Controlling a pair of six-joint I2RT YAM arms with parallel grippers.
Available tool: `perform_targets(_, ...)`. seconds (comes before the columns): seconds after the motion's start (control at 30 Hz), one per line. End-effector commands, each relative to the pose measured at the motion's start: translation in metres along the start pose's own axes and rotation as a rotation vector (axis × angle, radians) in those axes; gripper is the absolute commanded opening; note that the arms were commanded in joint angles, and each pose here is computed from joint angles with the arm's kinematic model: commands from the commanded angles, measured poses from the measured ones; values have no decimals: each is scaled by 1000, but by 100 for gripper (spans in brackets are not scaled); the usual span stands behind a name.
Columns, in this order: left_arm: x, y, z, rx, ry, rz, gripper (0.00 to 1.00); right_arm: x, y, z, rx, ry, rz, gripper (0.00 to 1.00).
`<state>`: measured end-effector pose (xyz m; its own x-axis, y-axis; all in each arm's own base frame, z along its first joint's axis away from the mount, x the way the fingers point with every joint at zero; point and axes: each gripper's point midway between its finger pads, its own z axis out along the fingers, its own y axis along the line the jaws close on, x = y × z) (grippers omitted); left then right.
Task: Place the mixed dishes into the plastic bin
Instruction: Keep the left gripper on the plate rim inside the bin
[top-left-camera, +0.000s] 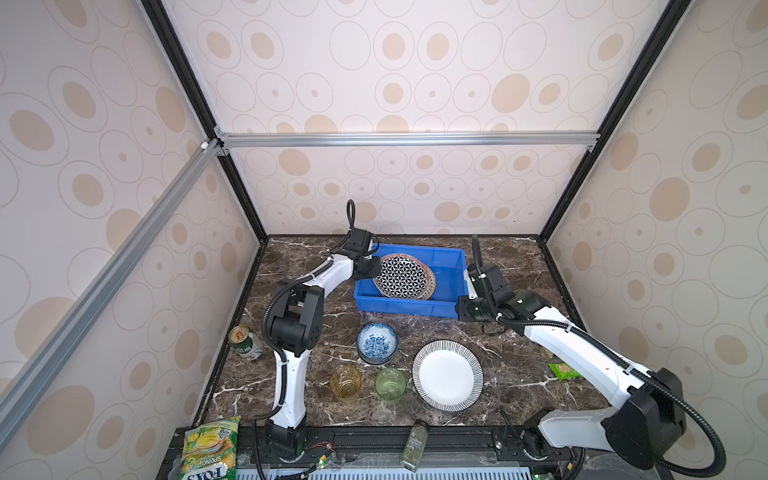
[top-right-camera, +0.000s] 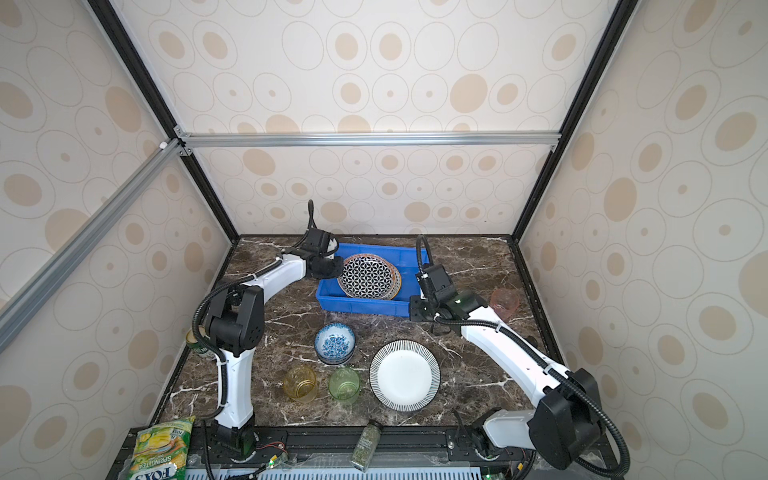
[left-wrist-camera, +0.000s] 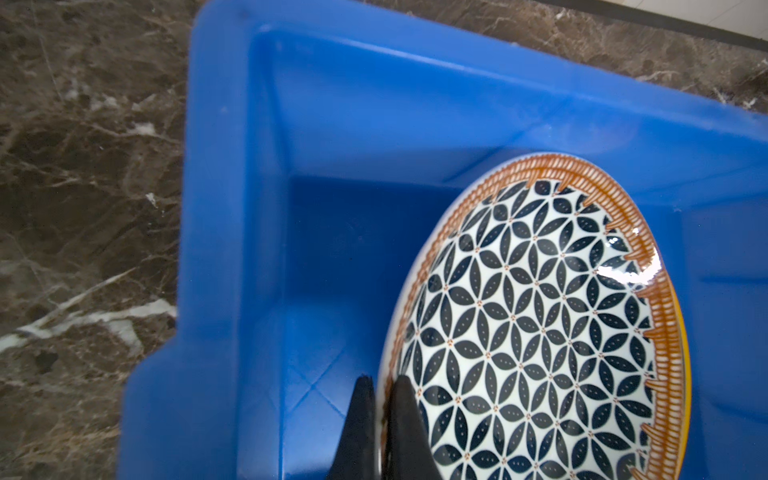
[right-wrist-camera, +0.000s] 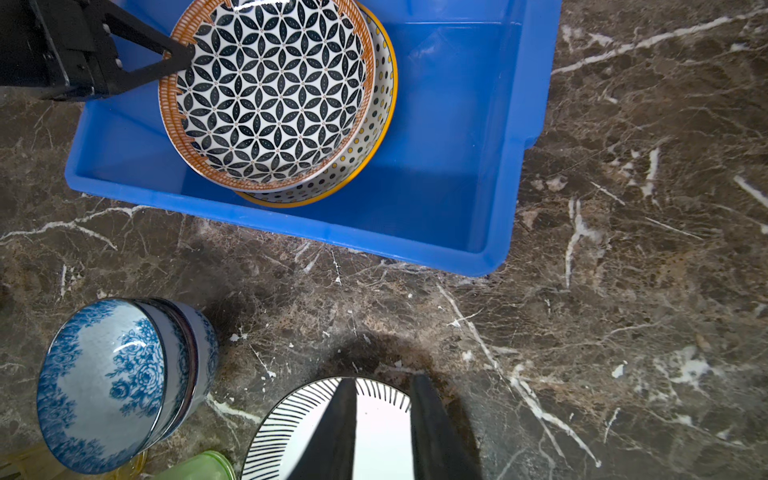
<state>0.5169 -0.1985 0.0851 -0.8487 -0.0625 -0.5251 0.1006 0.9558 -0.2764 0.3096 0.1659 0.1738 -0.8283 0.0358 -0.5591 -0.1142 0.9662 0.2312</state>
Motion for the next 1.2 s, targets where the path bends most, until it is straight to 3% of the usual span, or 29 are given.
perform_targets(0.0, 25, -3, 9, -58, 91, 26, 5, -2, 0, -7, -12, -24, 14, 27)
perform_targets(0.37, 14, -15, 5, -114, 90, 97, 5, -1, 0, -10, -22, -36, 17, 26)
perform_targets(1.17, 58, 15, 39, -249, 213, 122, 8, 0, 2, -12, -42, -43, 24, 27)
